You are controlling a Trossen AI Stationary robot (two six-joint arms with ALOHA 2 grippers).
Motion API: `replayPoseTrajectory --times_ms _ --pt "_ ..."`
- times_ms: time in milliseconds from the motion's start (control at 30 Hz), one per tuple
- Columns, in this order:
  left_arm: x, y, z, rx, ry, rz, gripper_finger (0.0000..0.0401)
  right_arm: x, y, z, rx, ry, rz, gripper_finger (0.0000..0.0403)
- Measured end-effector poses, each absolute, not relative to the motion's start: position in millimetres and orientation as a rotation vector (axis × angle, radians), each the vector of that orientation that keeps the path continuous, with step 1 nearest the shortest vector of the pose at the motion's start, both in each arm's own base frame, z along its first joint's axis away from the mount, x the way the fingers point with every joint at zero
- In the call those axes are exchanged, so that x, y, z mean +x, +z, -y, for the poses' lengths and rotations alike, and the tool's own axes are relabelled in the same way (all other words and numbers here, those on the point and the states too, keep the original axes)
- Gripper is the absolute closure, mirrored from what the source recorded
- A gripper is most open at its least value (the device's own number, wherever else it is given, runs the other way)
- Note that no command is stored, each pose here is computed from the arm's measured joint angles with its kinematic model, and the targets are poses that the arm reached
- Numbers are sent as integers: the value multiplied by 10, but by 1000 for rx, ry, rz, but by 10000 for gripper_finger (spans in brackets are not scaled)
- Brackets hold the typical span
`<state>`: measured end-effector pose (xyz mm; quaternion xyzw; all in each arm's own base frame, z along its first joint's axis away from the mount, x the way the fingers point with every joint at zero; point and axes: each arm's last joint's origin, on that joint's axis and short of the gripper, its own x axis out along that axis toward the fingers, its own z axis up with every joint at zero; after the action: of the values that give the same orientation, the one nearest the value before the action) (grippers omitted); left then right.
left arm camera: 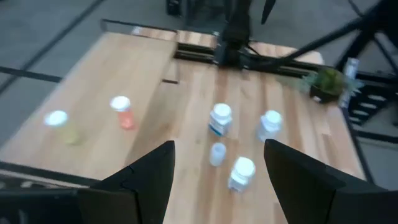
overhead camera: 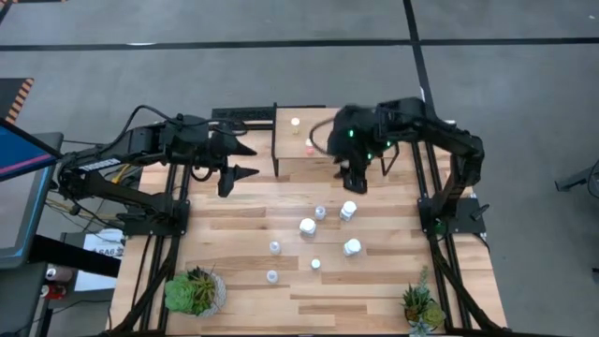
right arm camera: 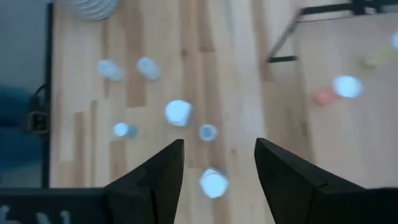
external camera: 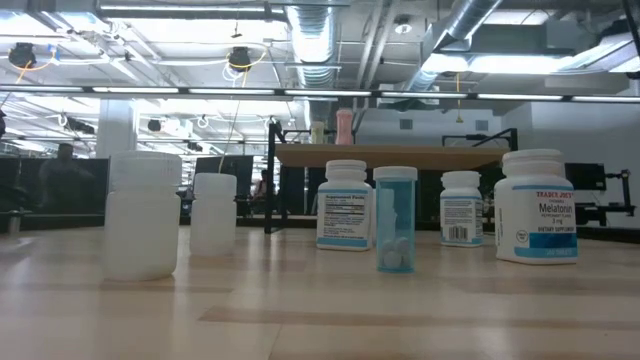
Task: Pick and place medicine bottles onto shelf by color
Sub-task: Put the blue pill bottle on the shelf
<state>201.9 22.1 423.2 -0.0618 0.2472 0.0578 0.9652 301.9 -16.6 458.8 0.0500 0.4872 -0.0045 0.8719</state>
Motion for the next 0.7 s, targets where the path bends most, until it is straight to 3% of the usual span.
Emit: replayPoseTrajectory --times_ms 300,500,700 --pt "2117 4092 -181 -151 18 -604 167 3060 4288 -369 120 39 -1159 184" --pt "2166 4037 -103 -153 -14 -648 167 2860 3856 -510 202 -39 -1271 184" --pt "2342 3926 108 -111 -123 -702 167 2456 3546 -621 342 -108 -1252 184"
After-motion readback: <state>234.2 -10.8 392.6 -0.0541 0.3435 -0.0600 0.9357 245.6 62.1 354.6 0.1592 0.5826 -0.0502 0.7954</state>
